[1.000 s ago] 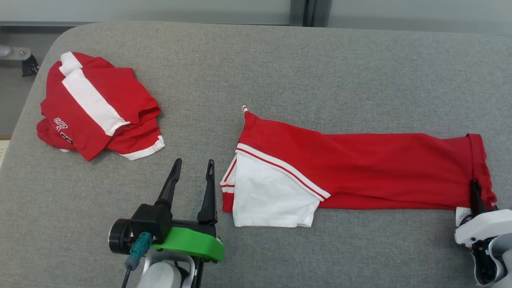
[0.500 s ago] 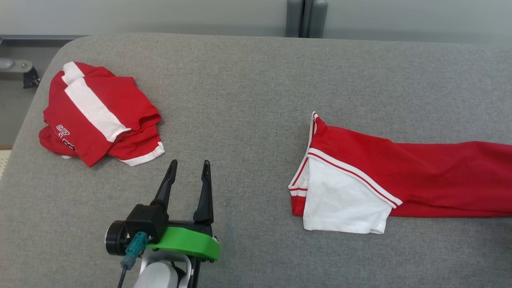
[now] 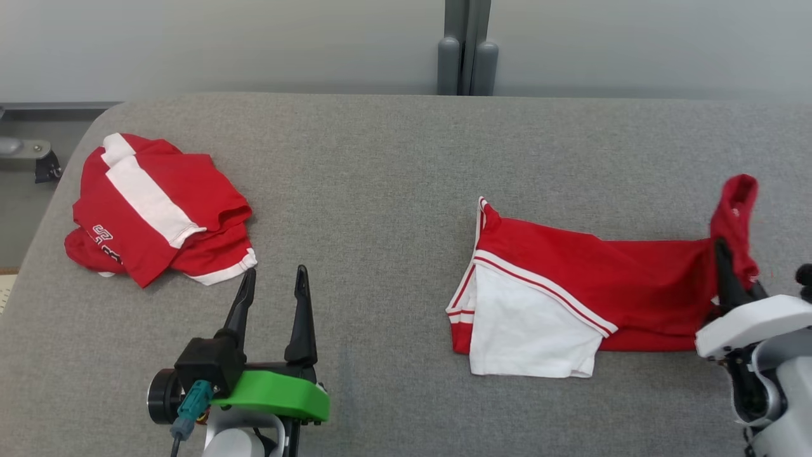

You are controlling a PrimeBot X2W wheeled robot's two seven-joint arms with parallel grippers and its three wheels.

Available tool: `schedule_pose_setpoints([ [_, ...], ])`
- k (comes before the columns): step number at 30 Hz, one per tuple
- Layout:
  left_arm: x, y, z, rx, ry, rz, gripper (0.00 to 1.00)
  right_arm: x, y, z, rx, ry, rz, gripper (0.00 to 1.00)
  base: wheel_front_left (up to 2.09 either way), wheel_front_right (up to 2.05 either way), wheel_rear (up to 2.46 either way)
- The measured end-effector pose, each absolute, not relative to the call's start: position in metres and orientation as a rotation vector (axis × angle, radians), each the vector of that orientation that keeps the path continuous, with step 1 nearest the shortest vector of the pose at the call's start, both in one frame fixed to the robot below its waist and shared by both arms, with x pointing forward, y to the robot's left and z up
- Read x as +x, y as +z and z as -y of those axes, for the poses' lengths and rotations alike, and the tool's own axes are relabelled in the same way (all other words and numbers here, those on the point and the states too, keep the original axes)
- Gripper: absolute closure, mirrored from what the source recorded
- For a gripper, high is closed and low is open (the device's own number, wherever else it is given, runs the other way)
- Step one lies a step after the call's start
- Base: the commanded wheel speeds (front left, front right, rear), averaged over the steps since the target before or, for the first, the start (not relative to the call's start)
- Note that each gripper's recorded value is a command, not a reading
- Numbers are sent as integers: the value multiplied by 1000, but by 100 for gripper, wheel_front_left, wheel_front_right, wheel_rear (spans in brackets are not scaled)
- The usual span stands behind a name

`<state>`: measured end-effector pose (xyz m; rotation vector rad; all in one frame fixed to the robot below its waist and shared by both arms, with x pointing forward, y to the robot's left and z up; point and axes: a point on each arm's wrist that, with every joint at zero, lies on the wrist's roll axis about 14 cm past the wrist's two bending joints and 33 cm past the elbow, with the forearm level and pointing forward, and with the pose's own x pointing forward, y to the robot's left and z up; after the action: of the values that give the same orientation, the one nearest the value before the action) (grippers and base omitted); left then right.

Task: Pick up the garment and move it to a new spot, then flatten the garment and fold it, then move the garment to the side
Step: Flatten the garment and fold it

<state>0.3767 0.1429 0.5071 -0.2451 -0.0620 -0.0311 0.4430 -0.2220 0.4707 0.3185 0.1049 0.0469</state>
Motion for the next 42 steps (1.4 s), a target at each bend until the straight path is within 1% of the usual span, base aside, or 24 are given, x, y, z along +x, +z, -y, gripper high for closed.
schedule_pose_setpoints([
  [7, 370, 509, -141, -220, -43, 70, 0, 435, 489, 124, 389, 291, -117, 100, 0, 0, 0],
  [13, 366, 509, -145, -218, -31, 71, 0, 425, 479, 67, 375, 423, -175, 100, 0, 0, 0],
  [18, 363, 508, -153, -217, -6, 67, 0, 422, 464, 40, 381, 468, -233, 100, 0, 0, 0],
  [26, 357, 503, -171, -212, 55, 57, 0, 415, 436, 14, 392, 501, -318, 100, 0, 0, 0],
  [27, 356, 503, -173, -212, 60, 57, 0, 413, 432, 9, 389, 511, -331, 34, 0, 0, 0],
  [28, 356, 503, -175, -212, 68, 57, 0, 410, 428, 5, 394, 522, -350, 0, 0, 0, 0],
  [32, 356, 503, -181, -215, 92, 59, 0, 395, 433, -30, 460, 612, -390, 0, 0, 0, 0],
  [35, 357, 502, -181, -215, 91, 56, 0, 386, 441, -44, 487, 668, -398, 0, 0, 0, 0],
  [39, 360, 503, -176, -221, 74, 58, 0, 387, 453, -38, 496, 679, -368, 0, 0, 0, 0],
  [42, 364, 506, -168, -227, 50, 66, 0, 401, 471, -18, 485, 651, -287, 0, 0, 0, 0],
])
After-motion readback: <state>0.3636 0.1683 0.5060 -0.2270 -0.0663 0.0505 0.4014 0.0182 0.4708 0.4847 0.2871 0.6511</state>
